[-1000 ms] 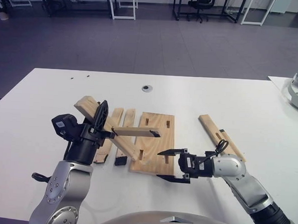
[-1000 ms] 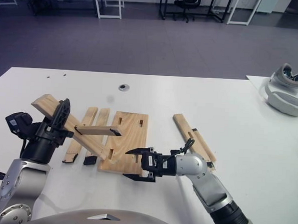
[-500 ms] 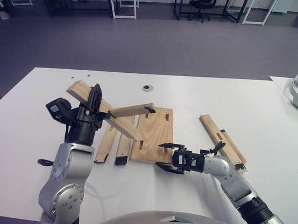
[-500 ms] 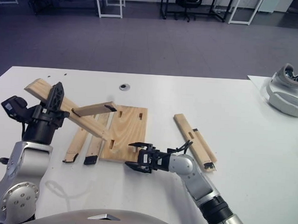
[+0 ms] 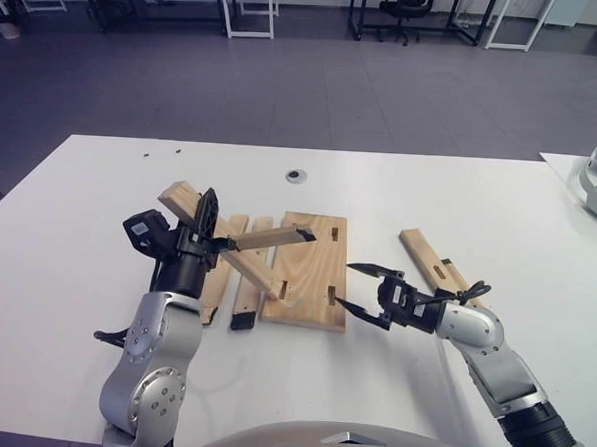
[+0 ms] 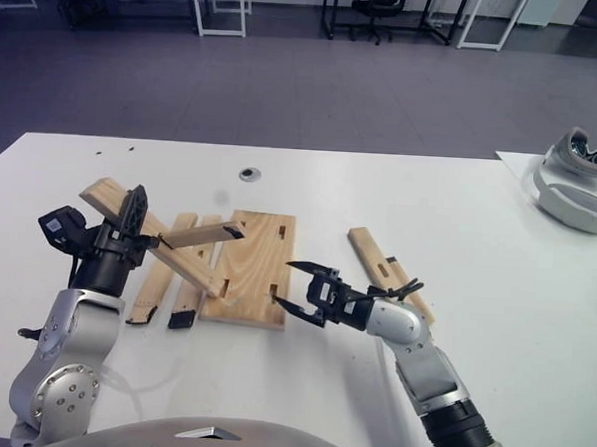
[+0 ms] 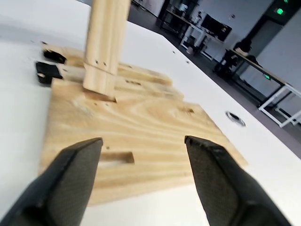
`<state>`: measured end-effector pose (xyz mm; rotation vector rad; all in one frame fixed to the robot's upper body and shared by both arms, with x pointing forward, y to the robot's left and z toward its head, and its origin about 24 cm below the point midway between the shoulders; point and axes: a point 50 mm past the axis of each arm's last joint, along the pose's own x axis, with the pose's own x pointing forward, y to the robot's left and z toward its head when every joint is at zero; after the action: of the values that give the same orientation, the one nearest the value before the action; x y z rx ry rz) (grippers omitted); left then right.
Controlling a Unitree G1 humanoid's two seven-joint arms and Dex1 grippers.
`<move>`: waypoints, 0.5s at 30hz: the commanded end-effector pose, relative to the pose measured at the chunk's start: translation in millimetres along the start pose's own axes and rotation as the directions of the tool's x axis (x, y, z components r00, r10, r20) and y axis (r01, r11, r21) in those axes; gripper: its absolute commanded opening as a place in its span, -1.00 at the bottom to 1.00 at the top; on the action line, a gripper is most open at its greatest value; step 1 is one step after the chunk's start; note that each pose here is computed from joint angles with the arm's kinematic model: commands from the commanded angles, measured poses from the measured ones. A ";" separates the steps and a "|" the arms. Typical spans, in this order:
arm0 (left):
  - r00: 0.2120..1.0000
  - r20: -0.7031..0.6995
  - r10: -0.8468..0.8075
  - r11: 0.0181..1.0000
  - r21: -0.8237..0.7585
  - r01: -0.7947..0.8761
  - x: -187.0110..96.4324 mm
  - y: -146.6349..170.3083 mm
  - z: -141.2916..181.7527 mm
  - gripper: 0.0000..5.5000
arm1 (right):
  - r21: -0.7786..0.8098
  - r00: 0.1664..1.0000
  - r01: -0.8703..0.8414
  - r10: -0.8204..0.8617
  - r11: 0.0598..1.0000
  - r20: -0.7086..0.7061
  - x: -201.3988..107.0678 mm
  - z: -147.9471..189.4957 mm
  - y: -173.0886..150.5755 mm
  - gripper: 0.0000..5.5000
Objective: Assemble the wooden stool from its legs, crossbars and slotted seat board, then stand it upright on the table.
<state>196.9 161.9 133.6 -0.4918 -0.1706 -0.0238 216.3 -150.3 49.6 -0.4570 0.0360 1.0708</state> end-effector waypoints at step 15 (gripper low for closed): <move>0.999 0.000 0.034 0.999 0.027 -0.034 -5.8 0.4 -6.0 -0.63 | 0.002 0.986 0.015 -0.015 1.000 -0.166 6.1 -35.2 12.1 0.19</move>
<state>195.4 158.6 128.3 -0.4934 -0.1749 -0.0035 219.9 -158.2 17.4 -0.5425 0.1471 0.9727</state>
